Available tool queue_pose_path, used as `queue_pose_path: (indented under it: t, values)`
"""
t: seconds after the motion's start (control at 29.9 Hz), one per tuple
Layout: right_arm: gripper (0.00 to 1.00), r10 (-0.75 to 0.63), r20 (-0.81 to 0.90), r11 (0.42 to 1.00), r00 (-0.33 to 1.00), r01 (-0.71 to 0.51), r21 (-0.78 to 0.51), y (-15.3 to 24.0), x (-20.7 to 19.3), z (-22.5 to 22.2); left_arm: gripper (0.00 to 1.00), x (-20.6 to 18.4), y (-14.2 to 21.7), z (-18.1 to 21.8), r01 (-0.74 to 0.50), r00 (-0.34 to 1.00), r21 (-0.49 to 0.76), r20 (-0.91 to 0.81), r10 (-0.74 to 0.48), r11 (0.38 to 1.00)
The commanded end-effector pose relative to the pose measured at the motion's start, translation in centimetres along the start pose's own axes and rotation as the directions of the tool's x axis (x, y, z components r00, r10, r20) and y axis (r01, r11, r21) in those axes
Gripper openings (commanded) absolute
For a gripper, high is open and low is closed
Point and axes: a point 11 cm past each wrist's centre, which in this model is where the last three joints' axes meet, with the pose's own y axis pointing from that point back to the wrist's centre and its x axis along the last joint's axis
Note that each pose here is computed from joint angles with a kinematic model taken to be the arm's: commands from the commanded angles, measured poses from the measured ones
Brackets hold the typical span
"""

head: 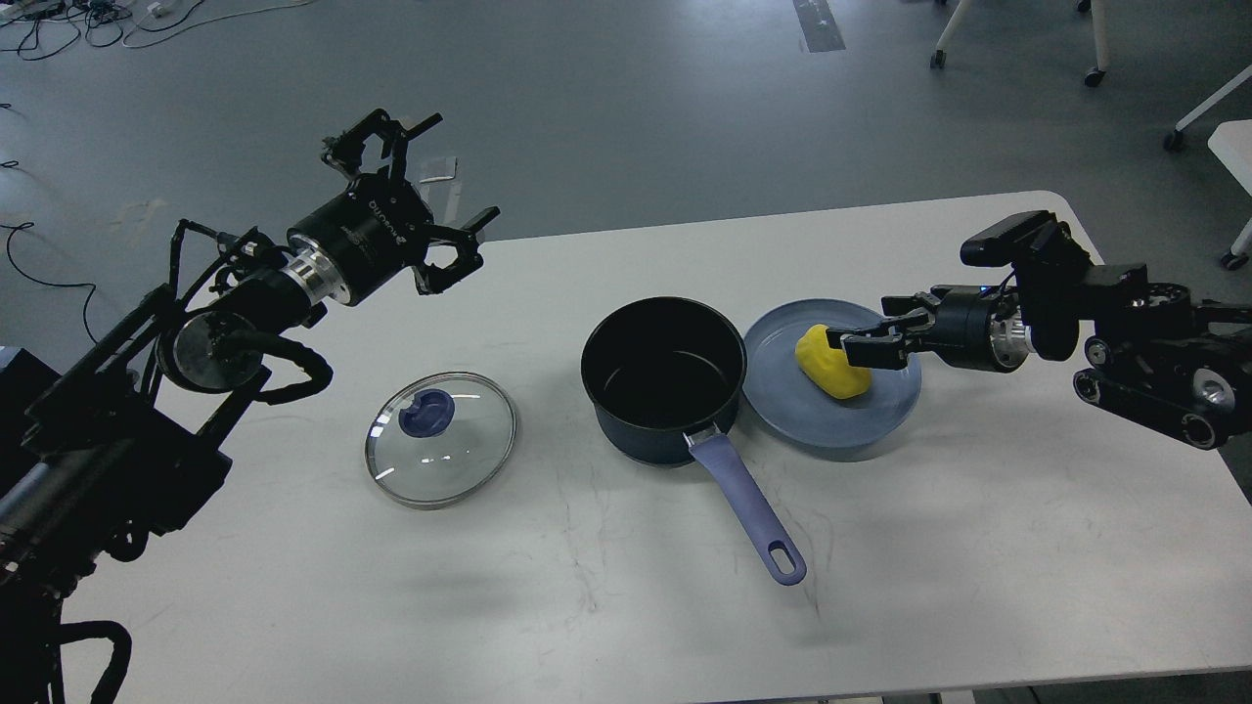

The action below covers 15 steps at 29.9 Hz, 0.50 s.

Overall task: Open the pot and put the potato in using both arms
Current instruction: 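Reach the right gripper down to the yellow potato on the plate, then grasp the potato with the right gripper and lift it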

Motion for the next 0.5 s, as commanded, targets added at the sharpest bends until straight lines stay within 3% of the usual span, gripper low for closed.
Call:
queue_pose_path:
  t: [0.0, 0.27, 0.37, 0.47]
  values:
    - [0.93, -0.006, 0.0, 1.0, 1.0, 0.006, 0.001, -0.5, -0.3, -0.2, 0.99, 0.0, 0.0, 0.0, 0.0, 1.0, -0.001, -0.001, 0.0, 1.0]
    - [0.93, -0.021, 0.004, 1.0, 1.0, 0.021, 0.003, -2.1, -1.2, -0.9, 0.99, 0.1, 0.1, 0.2, 0.0, 1.0, -0.022, 0.001, 0.0, 1.0]
    - [0.84, -0.041, -0.011, 0.999, 0.999, 0.042, 0.018, -2.7, -1.9, -1.5, 0.99, 0.1, 0.1, 0.2, -0.001, 1.0, -0.022, 0.002, 0.001, 1.0]
    - [0.83, -0.035, -0.021, 0.999, 0.999, 0.036, 0.032, -3.3, -2.0, -1.9, 0.99, 0.3, 0.3, 0.1, 0.001, 1.0, -0.016, 0.012, -0.001, 1.0]
